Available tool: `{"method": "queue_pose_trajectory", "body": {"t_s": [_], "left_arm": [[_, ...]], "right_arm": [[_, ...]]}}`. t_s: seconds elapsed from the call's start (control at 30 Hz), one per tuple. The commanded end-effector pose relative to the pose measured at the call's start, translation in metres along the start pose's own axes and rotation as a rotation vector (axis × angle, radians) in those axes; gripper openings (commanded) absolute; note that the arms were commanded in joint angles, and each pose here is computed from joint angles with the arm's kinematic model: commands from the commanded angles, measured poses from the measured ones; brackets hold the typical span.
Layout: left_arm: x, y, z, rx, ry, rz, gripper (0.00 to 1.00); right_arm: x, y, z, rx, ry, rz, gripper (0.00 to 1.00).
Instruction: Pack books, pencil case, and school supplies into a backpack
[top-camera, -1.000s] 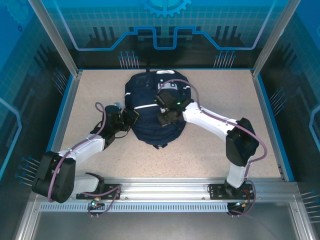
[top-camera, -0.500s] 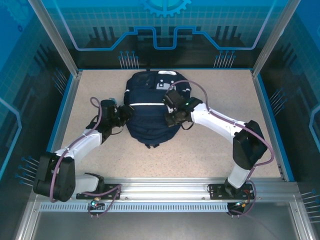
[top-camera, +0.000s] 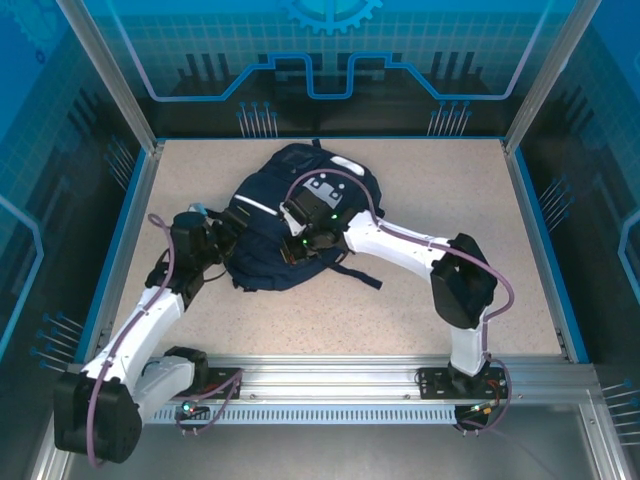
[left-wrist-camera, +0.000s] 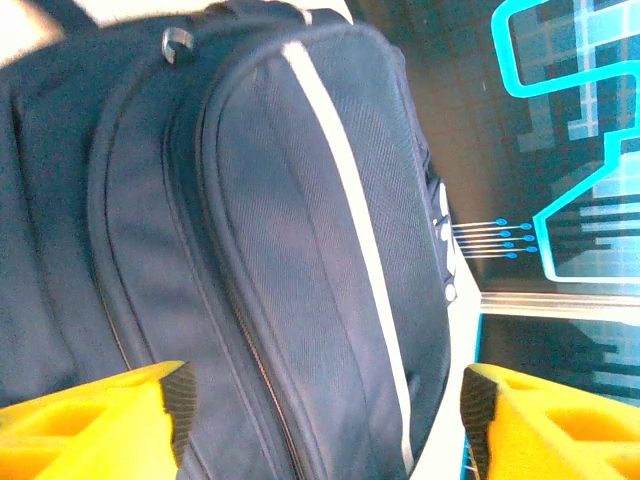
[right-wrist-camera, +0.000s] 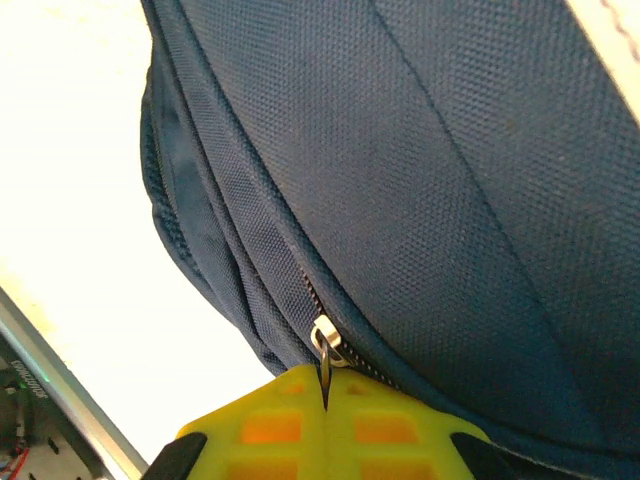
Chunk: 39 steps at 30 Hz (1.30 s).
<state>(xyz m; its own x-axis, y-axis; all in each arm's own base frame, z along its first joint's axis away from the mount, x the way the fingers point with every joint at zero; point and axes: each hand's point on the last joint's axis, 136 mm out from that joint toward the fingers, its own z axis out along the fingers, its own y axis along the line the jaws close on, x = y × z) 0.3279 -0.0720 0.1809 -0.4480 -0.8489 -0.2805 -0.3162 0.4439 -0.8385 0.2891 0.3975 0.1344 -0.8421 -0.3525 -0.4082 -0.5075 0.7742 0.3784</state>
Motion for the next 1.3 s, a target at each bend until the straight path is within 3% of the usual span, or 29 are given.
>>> {"method": "queue_pose_trajectory", "body": {"t_s": [0.0,0.27,0.5,0.73,0.97,1.27], "left_arm": [[0.017,0.006,0.011,0.031,0.092,-0.082,0.67],[0.030,-0.012,0.038,0.138,0.202,-0.079,0.46],[0.032,0.001,0.047,0.098,0.207,-0.090,0.27],[0.021,0.018,0.041,0.003,0.131,-0.050,0.00],[0.017,0.020,0.033,-0.036,0.112,0.022,0.00],[0.022,0.022,0.029,-0.080,0.167,0.113,0.00]], "right_arm": [[-0.015,0.022,-0.001,-0.077,-0.027,-0.009,0.00],[-0.013,0.023,-0.010,-0.080,-0.031,-0.020,0.00],[-0.004,0.014,-0.010,-0.041,-0.013,-0.014,0.00],[0.013,-0.034,-0.025,0.199,-0.003,-0.010,0.00],[0.030,-0.099,-0.044,0.449,0.009,0.011,0.00],[-0.011,-0.141,-0.057,0.533,-0.034,0.105,0.00]]}}
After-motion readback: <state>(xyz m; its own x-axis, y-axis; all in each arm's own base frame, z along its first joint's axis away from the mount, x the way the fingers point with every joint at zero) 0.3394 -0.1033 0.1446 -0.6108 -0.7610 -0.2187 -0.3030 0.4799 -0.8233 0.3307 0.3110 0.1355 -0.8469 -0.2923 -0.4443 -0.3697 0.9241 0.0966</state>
